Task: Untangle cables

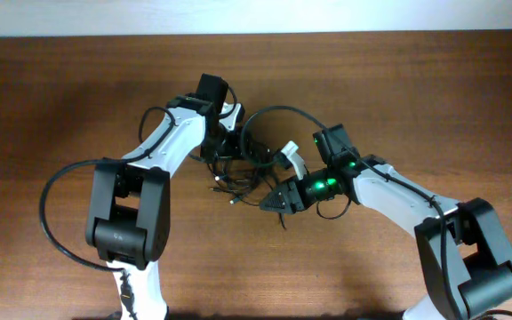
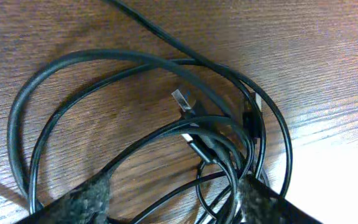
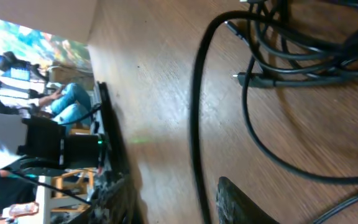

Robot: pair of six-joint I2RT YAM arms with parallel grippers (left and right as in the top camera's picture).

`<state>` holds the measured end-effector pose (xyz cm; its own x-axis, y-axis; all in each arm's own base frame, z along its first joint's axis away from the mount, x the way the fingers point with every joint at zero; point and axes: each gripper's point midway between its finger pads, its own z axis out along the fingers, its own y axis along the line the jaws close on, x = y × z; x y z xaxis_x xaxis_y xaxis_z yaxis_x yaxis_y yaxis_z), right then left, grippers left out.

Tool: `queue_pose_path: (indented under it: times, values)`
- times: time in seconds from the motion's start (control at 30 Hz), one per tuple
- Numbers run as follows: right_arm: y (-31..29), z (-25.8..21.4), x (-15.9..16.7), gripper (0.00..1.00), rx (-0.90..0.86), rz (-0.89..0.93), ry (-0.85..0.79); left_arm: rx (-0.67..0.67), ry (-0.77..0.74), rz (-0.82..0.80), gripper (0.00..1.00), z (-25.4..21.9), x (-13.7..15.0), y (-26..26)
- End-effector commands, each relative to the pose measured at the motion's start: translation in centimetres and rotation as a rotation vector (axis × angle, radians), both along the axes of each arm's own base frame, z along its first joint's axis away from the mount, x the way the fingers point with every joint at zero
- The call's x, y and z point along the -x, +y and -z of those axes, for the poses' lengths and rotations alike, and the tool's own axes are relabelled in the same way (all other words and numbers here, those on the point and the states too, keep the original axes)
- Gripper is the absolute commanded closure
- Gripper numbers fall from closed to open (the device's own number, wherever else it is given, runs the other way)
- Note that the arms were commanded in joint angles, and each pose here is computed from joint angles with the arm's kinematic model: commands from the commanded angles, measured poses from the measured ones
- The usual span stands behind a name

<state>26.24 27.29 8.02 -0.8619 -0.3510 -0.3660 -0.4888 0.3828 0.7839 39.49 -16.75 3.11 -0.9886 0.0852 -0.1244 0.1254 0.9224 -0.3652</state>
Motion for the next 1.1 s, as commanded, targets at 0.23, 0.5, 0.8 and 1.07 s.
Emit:
queue_pose_path:
  times: [0.23, 0.5, 0.8, 1.07]
  values:
    - [0.0, 1.0, -2.4, 0.57, 0.067, 0.047, -0.141, -0.013, -0.017, 0.039, 0.33, 0.7, 0.1, -1.9]
    - [0.1, 0.2, -3.3, 0.96, 0.029, 0.072, -0.149, -0.055, 0.038, 0.002, 0.39, 2.9, 0.7, -1.8]
    - [-3.2, -7.1, -4.0, 0.96, -0.033, 0.179, -0.193, -0.082, 0.007, -0.024, 1.00, 2.6, -0.3, -0.7]
    - [-6.3, -10.9, -3.3, 0.96, 0.120, 0.268, -0.417, 0.292, -0.080, -0.056, 1.00, -7.2, -2.4, 0.0]
